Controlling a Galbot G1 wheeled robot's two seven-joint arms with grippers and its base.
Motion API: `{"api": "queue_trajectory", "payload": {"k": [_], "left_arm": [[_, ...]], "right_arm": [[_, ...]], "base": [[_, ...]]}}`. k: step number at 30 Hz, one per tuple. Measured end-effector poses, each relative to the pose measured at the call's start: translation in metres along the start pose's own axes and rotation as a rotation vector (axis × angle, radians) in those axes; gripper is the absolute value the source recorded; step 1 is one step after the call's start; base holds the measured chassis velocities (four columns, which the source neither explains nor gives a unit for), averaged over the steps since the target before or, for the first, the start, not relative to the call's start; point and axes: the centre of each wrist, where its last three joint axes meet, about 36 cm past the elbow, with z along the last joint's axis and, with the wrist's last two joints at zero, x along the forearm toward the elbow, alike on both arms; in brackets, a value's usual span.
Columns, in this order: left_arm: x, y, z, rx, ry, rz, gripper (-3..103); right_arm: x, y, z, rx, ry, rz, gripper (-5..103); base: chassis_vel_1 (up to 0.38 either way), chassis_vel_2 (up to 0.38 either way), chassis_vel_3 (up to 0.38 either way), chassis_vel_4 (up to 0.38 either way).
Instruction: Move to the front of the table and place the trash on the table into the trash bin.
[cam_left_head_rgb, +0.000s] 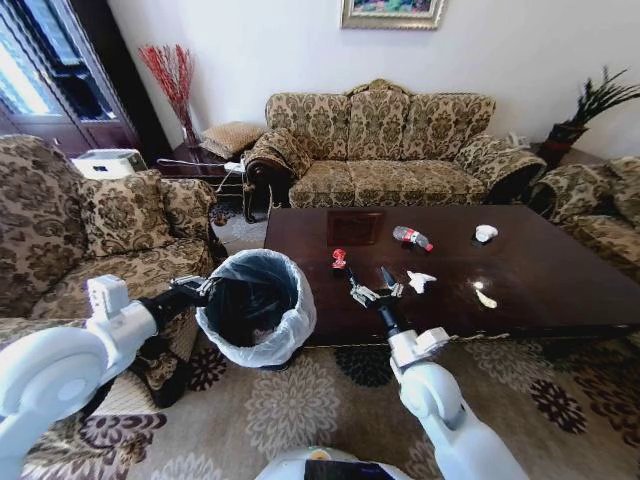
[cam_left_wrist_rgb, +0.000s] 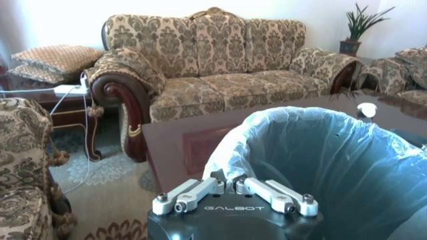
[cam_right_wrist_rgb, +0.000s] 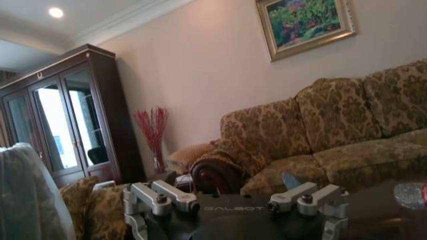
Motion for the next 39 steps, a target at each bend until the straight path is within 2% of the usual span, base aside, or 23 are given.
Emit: {"api": "queue_trajectory", "payload": {"k": [5, 10, 17, 29, 39], "left_arm": [[0.0, 0.001, 0.002, 0.005, 0.001, -0.002, 3], [-0.001, 0.003, 0.005, 0.01, 0.003, -0.006, 3], [-0.001, -0.001, 0.008, 0.011, 0.003, 0.004, 3], [-0.002, -0.001, 0.008, 0.005, 0.006, 0.006, 3], [-0.003, -0.001, 0.006, -0.001, 0.006, 0.013, 3]], "right_arm": [[-0.004, -0.002, 0.005, -0.001, 0.005, 0.002, 100], [-0.009, -0.002, 0.016, 0.0, -0.022, 0.051, 100], [-0.006, -0.004, 0.023, -0.022, 0.024, 0.06, 100], [-0.015, -0.008, 0.027, -0.01, 0.042, 0.068, 100], [-0.042, -0.001, 0.048, -0.029, 0.082, 0.065, 100]], "base": [[-0.096, -0.113, 0.117, 0.118], [-0.214, -0.223, 0.203, 0.189], [-0.127, -0.085, 0.106, 0.075], [-0.045, 0.026, 0.064, -0.018], [-0.279, 0.115, 0.249, -0.141]]}}
